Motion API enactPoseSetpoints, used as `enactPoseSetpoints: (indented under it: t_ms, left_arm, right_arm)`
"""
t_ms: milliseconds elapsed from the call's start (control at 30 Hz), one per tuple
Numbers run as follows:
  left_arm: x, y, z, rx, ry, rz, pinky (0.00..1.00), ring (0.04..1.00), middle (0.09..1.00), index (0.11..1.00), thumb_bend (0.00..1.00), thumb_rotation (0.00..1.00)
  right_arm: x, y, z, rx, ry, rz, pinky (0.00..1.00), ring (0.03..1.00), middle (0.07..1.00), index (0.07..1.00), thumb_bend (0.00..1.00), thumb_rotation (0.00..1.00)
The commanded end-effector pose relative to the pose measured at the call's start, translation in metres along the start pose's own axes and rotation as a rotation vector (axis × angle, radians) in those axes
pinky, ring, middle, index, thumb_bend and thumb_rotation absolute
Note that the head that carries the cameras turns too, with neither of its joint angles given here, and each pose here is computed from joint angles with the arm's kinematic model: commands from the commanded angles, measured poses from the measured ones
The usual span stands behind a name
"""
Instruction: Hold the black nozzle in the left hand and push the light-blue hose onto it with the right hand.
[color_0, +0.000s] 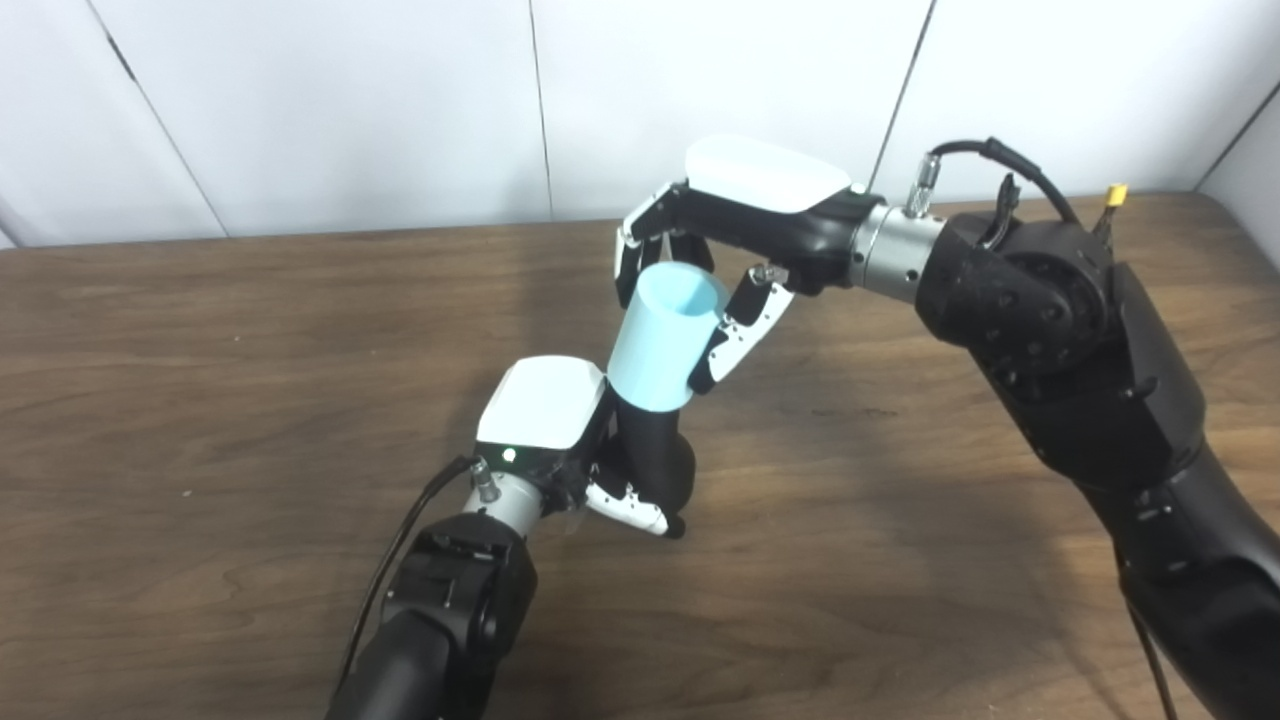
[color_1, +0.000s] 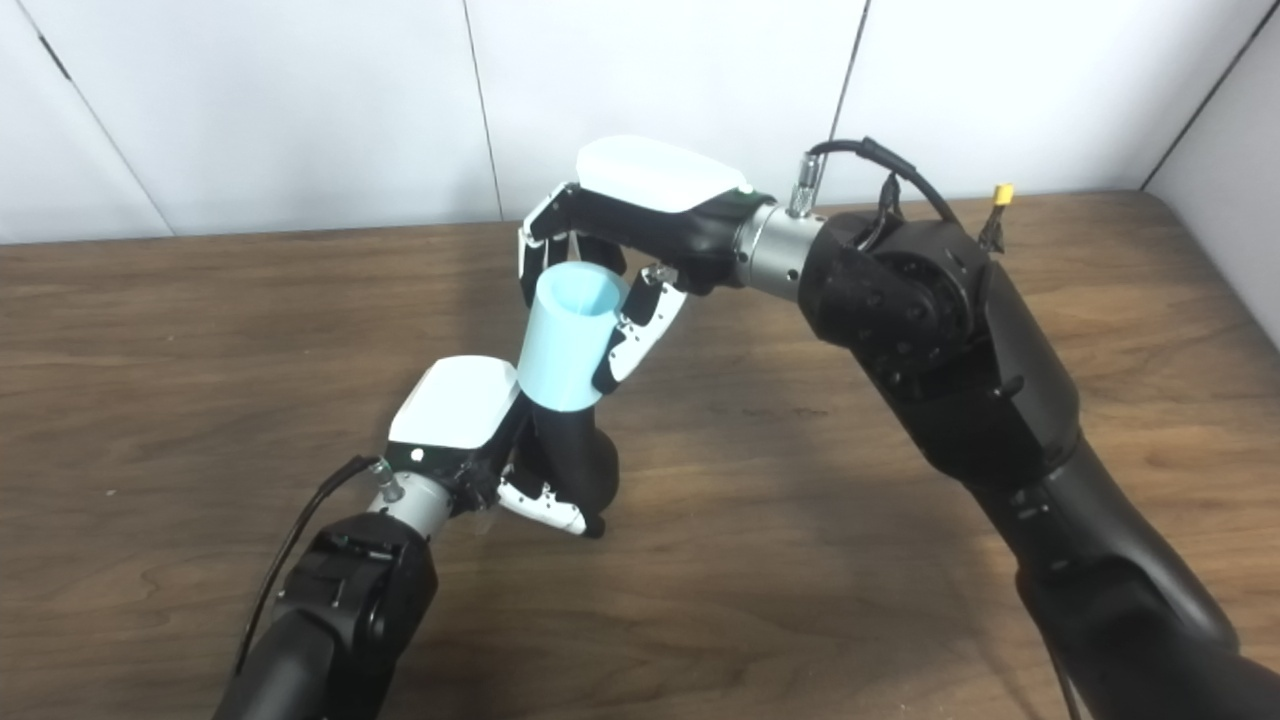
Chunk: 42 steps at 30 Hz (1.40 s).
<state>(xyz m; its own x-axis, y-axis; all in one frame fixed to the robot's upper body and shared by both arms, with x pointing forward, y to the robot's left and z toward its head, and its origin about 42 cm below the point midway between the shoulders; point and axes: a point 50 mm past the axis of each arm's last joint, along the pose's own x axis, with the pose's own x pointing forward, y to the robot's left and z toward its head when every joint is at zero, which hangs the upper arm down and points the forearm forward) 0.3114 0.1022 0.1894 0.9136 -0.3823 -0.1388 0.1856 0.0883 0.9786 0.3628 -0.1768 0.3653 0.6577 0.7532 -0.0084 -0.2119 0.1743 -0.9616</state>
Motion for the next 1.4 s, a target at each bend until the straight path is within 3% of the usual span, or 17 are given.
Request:
enactPoseSetpoints:
  t_ms: [0,533,800,1133,1367]
  left_arm:
    - [0.001,-0.004,0.005,-0.014,-0.014,-0.035,0.36,0.465,0.475,0.485,0.52,0.00]
    - [-0.001,-0.002,0.006,-0.011,-0.013,-0.036,0.37,0.477,0.493,0.482,0.52,0.00]
    - [-0.001,-0.002,0.006,-0.005,-0.018,-0.032,0.36,0.467,0.480,0.484,0.52,0.00]
    - [-0.001,-0.001,0.007,-0.005,-0.017,-0.036,0.38,0.485,0.496,0.481,0.52,0.00]
    - [-0.001,0.000,0.007,-0.007,-0.018,-0.032,0.38,0.480,0.495,0.482,0.52,0.00]
  right_arm:
    - [-0.001,-0.026,0.011,-0.056,-0.027,-0.076,0.37,0.385,0.495,0.506,0.52,0.00]
    - [0.001,-0.017,0.009,-0.097,-0.031,-0.043,0.36,0.385,0.514,0.493,0.52,0.00]
    - [0.001,-0.017,0.010,-0.106,-0.020,-0.027,0.40,0.403,0.521,0.479,0.52,0.00]
    - [0.005,-0.008,0.013,-0.097,-0.036,0.014,0.31,0.356,0.478,0.535,0.51,0.00]
    - [0.008,-0.001,0.020,-0.106,-0.024,0.041,0.36,0.377,0.511,0.508,0.51,0.00]
